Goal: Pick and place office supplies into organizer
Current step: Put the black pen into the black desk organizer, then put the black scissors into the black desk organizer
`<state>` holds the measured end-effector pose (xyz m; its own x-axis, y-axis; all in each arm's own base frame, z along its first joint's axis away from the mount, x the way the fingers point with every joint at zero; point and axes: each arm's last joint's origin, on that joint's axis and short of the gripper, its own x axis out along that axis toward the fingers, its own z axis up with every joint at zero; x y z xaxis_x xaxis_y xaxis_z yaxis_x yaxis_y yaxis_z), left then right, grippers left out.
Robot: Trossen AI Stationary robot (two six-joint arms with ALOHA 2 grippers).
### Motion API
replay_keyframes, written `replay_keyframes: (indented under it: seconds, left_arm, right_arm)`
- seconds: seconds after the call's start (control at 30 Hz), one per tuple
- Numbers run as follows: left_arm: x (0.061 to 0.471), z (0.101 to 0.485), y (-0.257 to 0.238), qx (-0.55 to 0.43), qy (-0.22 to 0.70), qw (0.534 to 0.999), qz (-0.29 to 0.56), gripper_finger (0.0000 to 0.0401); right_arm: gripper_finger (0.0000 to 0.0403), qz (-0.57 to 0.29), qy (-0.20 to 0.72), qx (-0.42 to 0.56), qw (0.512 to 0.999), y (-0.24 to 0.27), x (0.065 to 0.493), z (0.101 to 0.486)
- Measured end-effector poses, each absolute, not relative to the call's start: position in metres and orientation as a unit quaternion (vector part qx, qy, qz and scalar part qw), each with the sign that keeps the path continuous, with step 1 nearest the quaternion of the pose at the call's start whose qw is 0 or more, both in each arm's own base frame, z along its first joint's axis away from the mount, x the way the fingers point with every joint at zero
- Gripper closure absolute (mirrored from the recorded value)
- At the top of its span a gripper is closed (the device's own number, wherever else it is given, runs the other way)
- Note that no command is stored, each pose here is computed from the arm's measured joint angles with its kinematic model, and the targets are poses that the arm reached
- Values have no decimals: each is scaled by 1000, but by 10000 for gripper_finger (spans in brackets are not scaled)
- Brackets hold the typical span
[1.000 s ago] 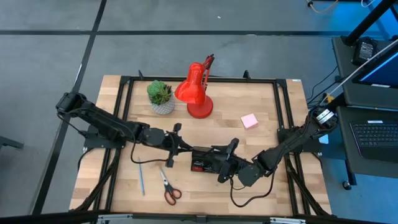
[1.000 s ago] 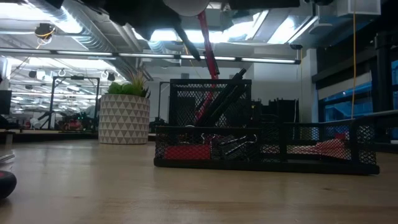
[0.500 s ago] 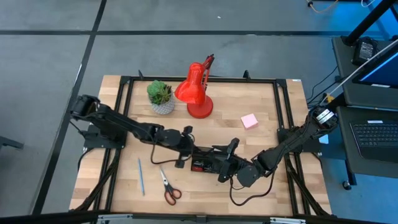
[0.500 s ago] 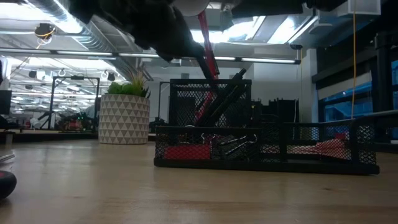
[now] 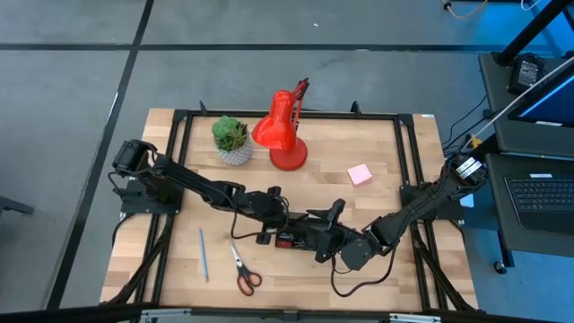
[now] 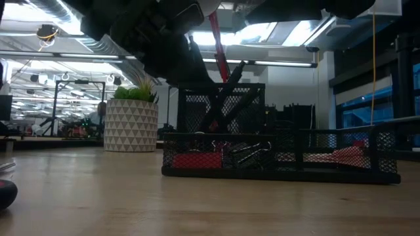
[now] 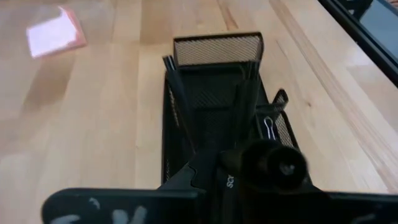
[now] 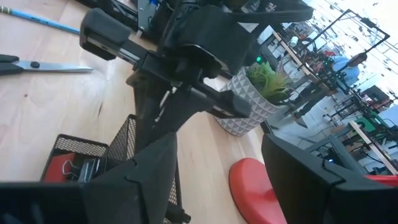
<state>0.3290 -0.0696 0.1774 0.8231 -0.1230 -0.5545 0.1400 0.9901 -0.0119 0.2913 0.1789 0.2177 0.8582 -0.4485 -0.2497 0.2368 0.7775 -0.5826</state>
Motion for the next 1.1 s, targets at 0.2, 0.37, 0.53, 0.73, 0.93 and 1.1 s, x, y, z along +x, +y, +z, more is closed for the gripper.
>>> replay_keyframes:
  seconds: [0.2,0.37,0.53,0.73,0.93,1.1]
  left_arm:
    - [330,175,-70,15,292,954,-71,358]
    - [330,175,-70,15,291,954,-70,341]
    - [330,175,-70,15,290,955,-69,327]
    - [330,175,-70,15,289,955,-69,316]
    - [329,178,-70,15,284,956,-69,309]
    - [326,190,-69,18,266,961,-73,309]
  right_arm:
    - [166,-185,194,-281,922,179,291,217]
    - [166,-185,194,-281,922,179,291,217]
    - [166,-185,196,-280,921,179,291,216]
    - [166,-186,200,-278,921,178,290,215]
    - [167,-186,200,-278,921,178,290,215]
    - [167,-186,200,-278,921,178,290,215]
